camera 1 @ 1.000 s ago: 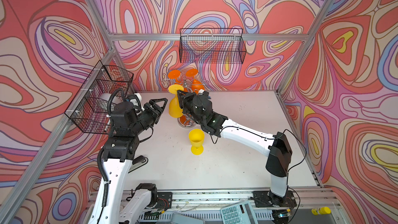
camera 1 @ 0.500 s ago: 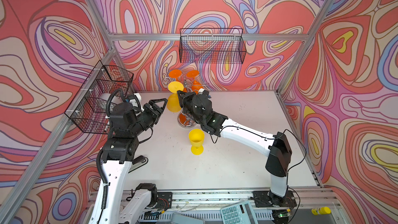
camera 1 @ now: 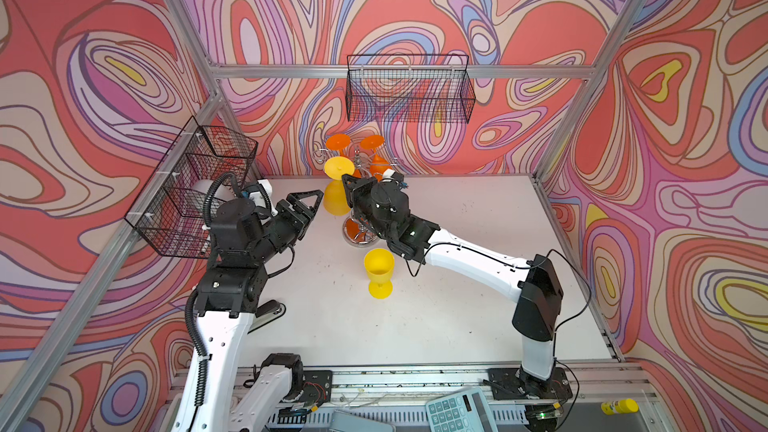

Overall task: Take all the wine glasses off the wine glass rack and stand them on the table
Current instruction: 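Bring the open right gripper to the foot of the hanging yellow glass, then close the right gripper on the yellow glass foot and hold it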

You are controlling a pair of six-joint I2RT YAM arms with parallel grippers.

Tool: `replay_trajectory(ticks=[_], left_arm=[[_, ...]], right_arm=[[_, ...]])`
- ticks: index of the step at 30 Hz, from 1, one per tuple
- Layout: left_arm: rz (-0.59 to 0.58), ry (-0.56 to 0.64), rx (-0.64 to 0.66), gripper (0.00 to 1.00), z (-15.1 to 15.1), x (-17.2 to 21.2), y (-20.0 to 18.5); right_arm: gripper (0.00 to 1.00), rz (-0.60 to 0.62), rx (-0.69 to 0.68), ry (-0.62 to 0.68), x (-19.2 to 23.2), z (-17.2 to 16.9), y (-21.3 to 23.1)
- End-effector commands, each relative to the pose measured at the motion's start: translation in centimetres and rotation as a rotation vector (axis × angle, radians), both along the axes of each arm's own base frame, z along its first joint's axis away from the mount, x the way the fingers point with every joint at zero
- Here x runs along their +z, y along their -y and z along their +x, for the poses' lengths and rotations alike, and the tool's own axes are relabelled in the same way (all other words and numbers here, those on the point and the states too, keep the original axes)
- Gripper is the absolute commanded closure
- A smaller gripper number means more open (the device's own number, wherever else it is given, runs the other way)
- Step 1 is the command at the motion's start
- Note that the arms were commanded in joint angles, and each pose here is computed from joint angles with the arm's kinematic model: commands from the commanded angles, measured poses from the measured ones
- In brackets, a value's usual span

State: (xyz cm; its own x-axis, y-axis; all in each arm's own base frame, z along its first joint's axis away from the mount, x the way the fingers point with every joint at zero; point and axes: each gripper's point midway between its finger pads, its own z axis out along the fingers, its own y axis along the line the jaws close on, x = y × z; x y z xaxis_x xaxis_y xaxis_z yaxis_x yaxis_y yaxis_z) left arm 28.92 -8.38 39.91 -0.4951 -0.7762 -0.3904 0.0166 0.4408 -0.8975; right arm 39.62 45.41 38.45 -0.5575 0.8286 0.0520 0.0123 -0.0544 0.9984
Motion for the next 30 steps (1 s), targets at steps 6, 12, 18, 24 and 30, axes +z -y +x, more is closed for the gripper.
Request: replay_trajectory(ticks=[6,12,18,24,30], left_arm=[[0.04,-0.004,-0.001,0.38,-0.5,-0.5,-0.2],[0.073,-0.012,0.007,0.38,-0.6,-0.6,-0.5],[0.109,-0.024,0.04,0.38,-0.8,-1.2,-1.2],[0.111,-0.026,0.081,0.39,-0.8,-1.6,-1.9],[0.091,-0.036,0.079,0.39,-0.3,-1.8,-1.8]], right_arm=[[1.0,-0.008,0.01,0.029,2.1,-1.4,0.3],[1.0,-0.021,0.019,0.032,2.2,-2.1,0.4],[1.0,-0.031,0.025,0.04,2.5,-2.6,0.5],[1.0,-0.045,0.034,0.036,2.2,-2.9,0.3],[1.0,-0.048,0.054,0.038,2.5,-3.0,-0.1]])
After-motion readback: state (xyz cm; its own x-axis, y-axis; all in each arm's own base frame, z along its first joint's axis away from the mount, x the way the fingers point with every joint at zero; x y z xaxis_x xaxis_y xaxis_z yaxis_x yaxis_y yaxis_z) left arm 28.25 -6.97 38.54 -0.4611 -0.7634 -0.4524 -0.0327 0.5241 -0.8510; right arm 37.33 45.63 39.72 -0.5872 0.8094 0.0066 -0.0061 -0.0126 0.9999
